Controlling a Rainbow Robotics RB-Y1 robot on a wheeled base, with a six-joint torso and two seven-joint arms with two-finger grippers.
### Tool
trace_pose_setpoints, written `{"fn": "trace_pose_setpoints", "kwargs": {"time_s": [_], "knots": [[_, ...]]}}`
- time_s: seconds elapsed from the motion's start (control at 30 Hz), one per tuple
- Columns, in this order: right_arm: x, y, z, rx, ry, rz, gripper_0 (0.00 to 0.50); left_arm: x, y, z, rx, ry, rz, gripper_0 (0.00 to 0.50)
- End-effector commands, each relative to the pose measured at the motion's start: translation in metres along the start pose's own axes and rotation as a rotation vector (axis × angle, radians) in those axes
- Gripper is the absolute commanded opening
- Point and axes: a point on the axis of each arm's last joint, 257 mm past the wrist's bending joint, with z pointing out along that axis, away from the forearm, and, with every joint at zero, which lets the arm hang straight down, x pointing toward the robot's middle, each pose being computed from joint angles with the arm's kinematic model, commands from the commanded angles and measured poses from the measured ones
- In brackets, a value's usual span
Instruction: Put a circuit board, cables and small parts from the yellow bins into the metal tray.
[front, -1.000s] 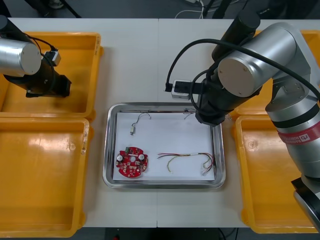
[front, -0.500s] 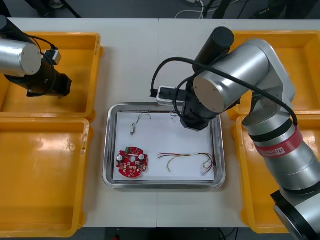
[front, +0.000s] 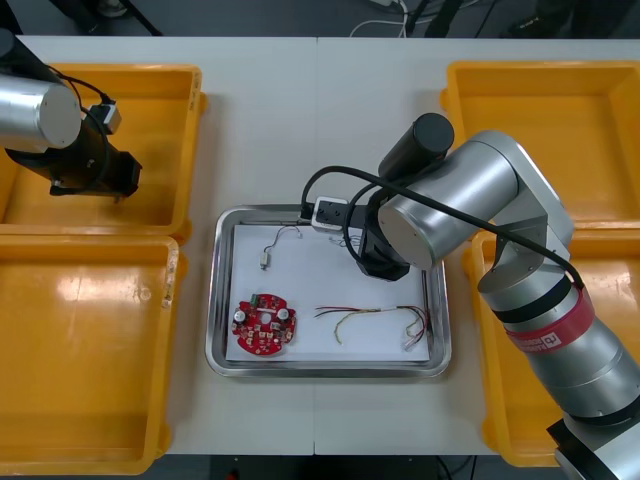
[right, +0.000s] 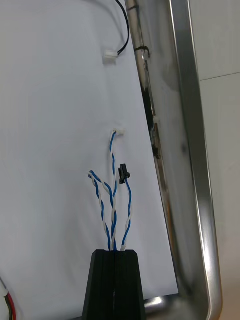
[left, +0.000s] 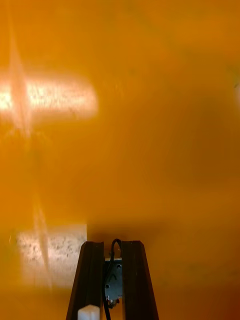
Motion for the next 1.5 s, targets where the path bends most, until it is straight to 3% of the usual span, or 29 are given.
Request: {"fn": "trace_pose_setpoints", "kwargs": {"time_s": [0.03, 0.47, 0.5, 0.53, 0.57, 0.63, 0.7, 0.97, 1.17, 1.33, 1.4, 1.5], "knots": [[-0.019, 0.009, -0.002, 0.009, -0.049, 0.026, 0.0, -0.027, 0.015, -0.04, -0.026, -0.041, 0.075, 0.0], [-0.022, 0.005, -0.001, 0.025, -0.07, 0.056, 0.0, -0.021, 0.012, -0.096, -0.054, 0.011, 0.08, 0.0], [-0.022, 0.005, -0.001, 0.028, -0.069, 0.056, 0.061, -0.02, 0.009, -0.1, -0.056, 0.015, 0.084, 0.0], [-0.023, 0.004, -0.001, 0.031, -0.069, 0.055, 0.161, -0.019, 0.008, -0.104, -0.059, 0.017, 0.084, 0.0], [-0.022, 0.003, -0.002, 0.032, -0.068, 0.057, 0.209, -0.018, 0.008, -0.106, -0.061, 0.018, 0.085, 0.0], [-0.021, 0.002, -0.001, 0.035, -0.064, 0.06, 0.41, -0.016, 0.005, -0.115, -0.071, 0.017, 0.089, 0.0], [-0.02, 0.001, -0.001, 0.038, -0.063, 0.065, 0.5, -0.014, 0.0, -0.12, -0.072, 0.013, 0.078, 0.0], [-0.016, -0.005, -0.006, 0.031, -0.061, 0.098, 0.5, -0.002, -0.038, -0.133, -0.04, 0.012, 0.045, 0.0], [0.0, -0.018, -0.028, 0.003, -0.004, 0.136, 0.5, 0.003, -0.074, -0.134, -0.012, -0.009, 0.016, 0.0], [0.019, -0.03, -0.055, -0.052, 0.03, 0.182, 0.5, 0.008, -0.106, -0.134, 0.019, -0.022, -0.008, 0.0], [0.024, -0.035, -0.065, -0.07, 0.033, 0.199, 0.5, 0.011, -0.118, -0.132, 0.029, -0.02, -0.017, 0.0], [0.026, -0.052, -0.081, -0.065, 0.002, 0.237, 0.5, 0.017, -0.137, -0.129, 0.034, -0.022, -0.022, 0.0]]}}
